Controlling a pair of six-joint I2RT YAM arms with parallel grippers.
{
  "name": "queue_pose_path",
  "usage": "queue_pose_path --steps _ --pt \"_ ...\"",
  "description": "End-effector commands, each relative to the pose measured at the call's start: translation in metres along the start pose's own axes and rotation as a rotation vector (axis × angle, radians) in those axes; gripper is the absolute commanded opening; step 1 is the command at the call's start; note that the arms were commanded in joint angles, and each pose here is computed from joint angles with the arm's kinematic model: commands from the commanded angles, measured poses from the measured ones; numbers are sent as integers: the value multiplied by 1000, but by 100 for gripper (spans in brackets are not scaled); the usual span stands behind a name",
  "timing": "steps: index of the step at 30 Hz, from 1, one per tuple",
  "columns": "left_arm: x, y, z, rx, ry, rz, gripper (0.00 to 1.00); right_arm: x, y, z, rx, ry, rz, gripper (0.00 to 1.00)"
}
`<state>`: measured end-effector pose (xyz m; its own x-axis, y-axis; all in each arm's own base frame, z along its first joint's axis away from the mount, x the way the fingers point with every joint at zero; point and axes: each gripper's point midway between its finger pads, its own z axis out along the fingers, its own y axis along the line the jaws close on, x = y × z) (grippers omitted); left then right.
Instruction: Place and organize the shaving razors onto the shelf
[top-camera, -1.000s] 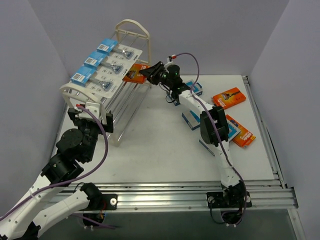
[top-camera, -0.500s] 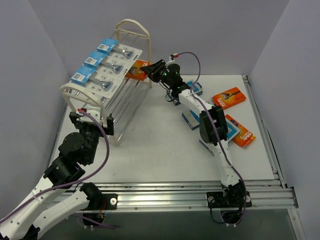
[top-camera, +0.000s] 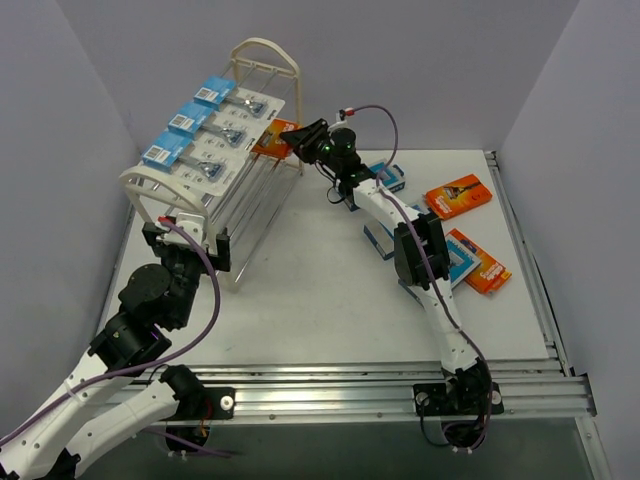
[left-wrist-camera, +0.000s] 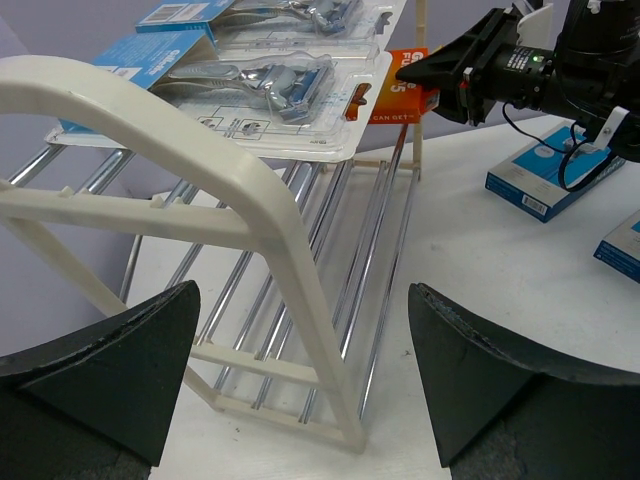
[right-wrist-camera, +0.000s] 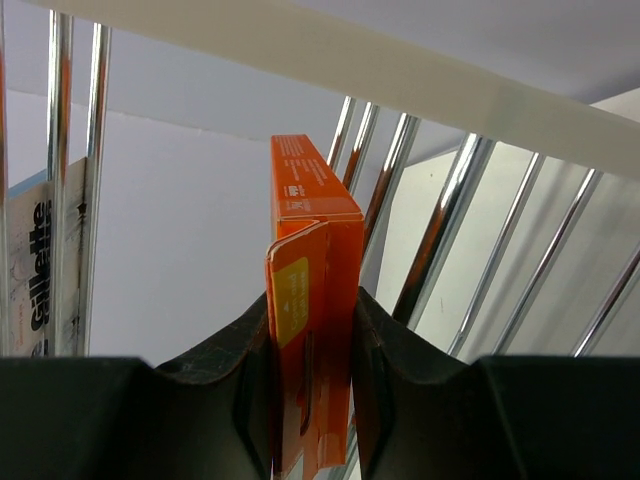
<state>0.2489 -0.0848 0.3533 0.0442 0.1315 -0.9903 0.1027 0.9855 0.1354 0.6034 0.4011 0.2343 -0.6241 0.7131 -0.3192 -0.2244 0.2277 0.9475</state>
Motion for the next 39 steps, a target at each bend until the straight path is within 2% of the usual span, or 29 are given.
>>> queue_pose_path --steps 1,9,16,19,25,30,39 --pt "-13 -3 1 14 -44 -52 94 -11 40 3 -100 -50 -41 3" --pt "-14 -4 1 22 -43 -59 94 -9 35 10 -100 -55 -39 11" --pt "-15 -6 1 35 -42 -63 94 -8 33 11 -95 -54 -41 41" --pt "-15 -7 1 38 -42 -63 94 -8 33 11 -93 -53 -43 50" --pt "-16 -7 0 42 -43 -66 94 -5 35 11 -90 -43 -45 60" --pt "-16 -7 0 44 -42 -63 94 -4 31 8 -48 -27 -67 80" --pt "-16 -8 0 49 -41 -60 94 -9 32 -2 1 -3 -118 88"
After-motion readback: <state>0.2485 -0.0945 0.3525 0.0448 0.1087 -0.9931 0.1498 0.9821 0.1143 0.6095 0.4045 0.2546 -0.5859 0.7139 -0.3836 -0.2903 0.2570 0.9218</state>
